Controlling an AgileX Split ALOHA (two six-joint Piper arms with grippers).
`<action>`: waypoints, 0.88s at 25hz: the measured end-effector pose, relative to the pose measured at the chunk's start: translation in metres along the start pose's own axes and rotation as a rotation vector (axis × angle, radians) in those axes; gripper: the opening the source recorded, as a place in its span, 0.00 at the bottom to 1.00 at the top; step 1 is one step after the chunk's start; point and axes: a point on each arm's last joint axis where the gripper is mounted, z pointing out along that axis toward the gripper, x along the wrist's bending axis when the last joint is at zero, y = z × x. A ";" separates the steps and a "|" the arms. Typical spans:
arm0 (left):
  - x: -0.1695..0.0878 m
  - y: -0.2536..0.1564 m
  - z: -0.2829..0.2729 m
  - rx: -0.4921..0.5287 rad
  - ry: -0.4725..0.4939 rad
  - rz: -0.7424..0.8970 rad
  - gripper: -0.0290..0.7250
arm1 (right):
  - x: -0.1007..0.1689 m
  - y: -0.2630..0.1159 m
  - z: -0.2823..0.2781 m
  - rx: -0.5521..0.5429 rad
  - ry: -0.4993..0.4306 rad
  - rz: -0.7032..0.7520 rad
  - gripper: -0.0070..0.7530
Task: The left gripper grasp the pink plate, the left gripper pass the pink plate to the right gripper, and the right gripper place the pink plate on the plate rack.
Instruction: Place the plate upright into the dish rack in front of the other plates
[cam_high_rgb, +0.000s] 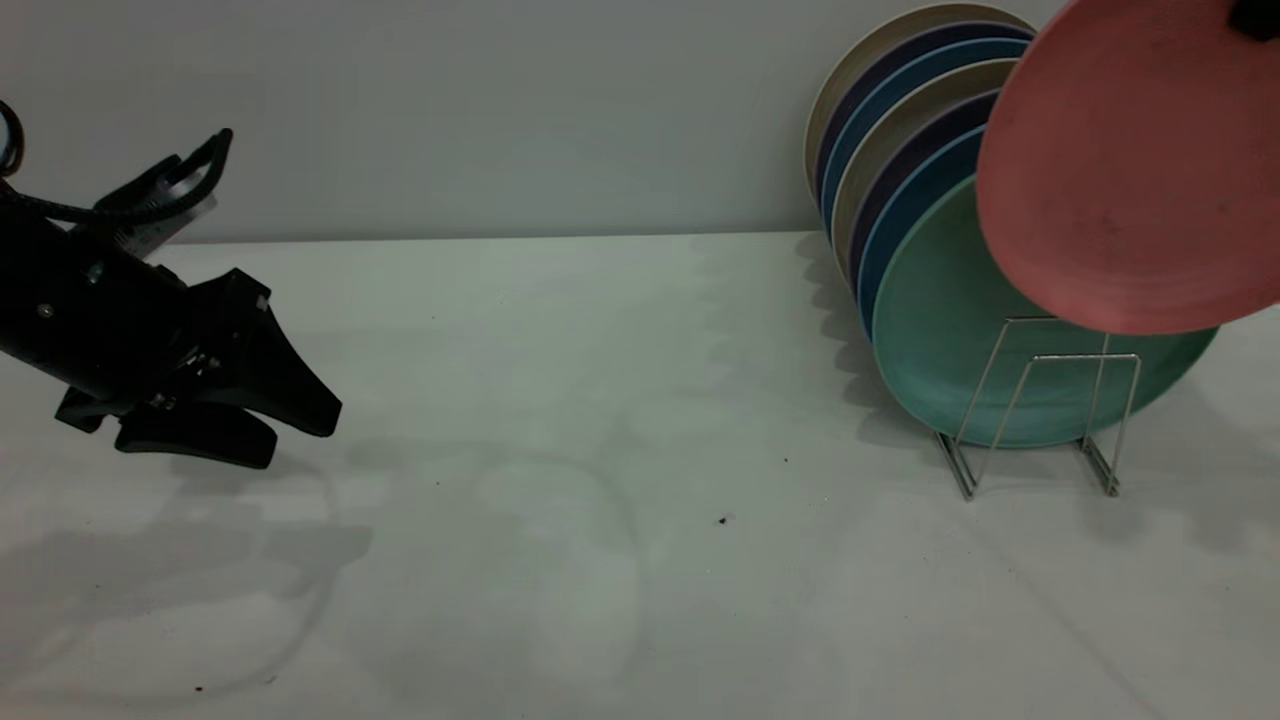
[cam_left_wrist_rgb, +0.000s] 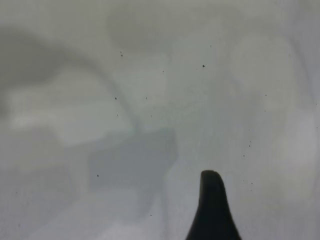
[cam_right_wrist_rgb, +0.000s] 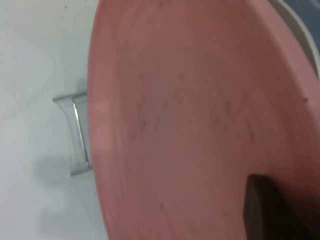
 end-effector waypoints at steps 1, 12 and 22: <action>0.000 0.000 0.000 0.000 0.001 0.000 0.79 | 0.000 0.002 0.002 -0.003 0.002 -0.008 0.13; 0.000 0.000 0.000 -0.003 0.002 -0.004 0.79 | 0.003 0.007 0.025 -0.006 0.011 -0.028 0.13; 0.000 0.000 0.000 -0.003 0.003 -0.004 0.79 | 0.006 0.010 0.026 -0.019 0.045 -0.013 0.13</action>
